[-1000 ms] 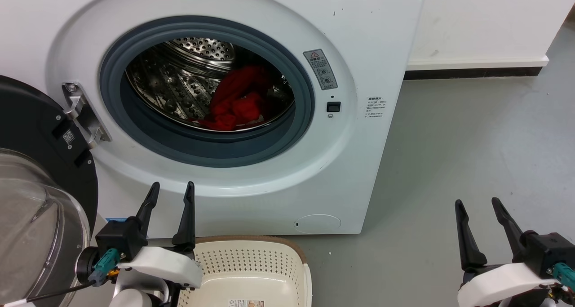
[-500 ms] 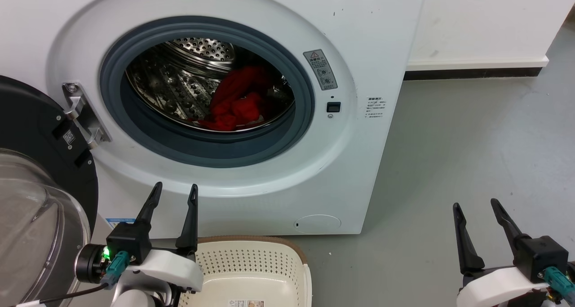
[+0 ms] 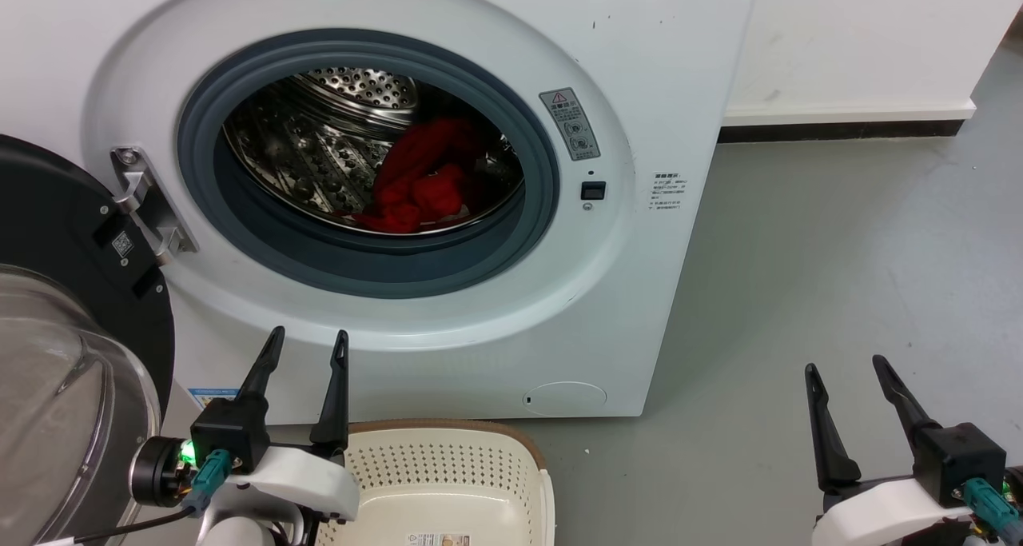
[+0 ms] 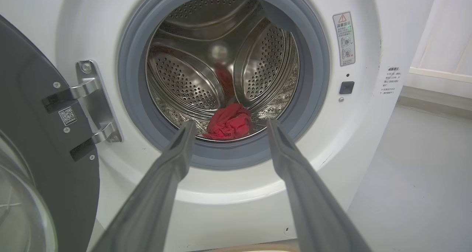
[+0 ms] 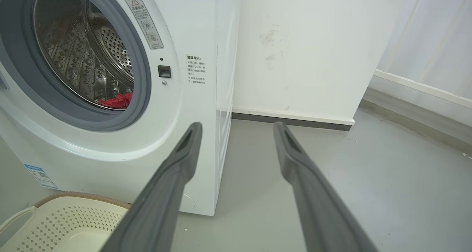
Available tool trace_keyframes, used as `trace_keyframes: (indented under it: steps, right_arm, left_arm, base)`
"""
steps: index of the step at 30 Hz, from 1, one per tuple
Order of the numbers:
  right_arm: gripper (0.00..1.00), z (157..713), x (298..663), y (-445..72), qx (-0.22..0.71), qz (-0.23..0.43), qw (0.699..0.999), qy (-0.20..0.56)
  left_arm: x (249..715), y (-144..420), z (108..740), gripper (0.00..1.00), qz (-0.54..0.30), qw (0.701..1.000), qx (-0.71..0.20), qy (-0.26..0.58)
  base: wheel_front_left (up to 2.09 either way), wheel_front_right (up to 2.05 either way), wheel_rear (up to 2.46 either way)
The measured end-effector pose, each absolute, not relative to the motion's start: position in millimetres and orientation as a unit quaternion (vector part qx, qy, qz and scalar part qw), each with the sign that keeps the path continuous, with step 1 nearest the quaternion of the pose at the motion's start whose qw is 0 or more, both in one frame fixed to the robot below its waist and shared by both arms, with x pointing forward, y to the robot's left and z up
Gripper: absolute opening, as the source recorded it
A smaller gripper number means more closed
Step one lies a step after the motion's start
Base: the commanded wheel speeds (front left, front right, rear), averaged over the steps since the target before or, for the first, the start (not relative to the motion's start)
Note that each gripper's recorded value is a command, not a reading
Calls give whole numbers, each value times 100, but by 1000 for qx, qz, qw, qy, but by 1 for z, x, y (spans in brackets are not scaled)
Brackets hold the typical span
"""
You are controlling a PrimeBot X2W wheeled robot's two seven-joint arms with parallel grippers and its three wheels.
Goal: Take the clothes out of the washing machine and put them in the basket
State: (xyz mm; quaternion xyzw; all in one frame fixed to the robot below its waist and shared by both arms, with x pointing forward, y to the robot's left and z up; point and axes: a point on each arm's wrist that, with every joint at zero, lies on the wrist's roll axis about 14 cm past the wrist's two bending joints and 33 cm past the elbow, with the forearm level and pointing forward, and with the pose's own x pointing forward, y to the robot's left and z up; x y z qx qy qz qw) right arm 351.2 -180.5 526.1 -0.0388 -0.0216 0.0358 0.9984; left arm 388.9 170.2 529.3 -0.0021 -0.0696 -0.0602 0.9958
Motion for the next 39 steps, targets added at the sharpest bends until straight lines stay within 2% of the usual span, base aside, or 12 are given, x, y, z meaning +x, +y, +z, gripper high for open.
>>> trace_keyframes:
  steps: [23, 33, 39]
  right_arm:
    - [100, 523, 350, -182, -36, 33, 999, -16]
    - [100, 517, 356, -194, -38, 14, 999, -4]
    - [100, 508, 365, -203, -34, 1, 999, 6]
  left_arm:
    - [399, 170, 524, 100, -59, 996, -1, -60]
    - [443, 160, 523, 100, -79, 995, 13, -53]
    - [486, 158, 515, 100, -89, 995, 28, -37]
  base:
    - [0, 0, 0]
    - [0, 0, 0]
    - [0, 0, 0]
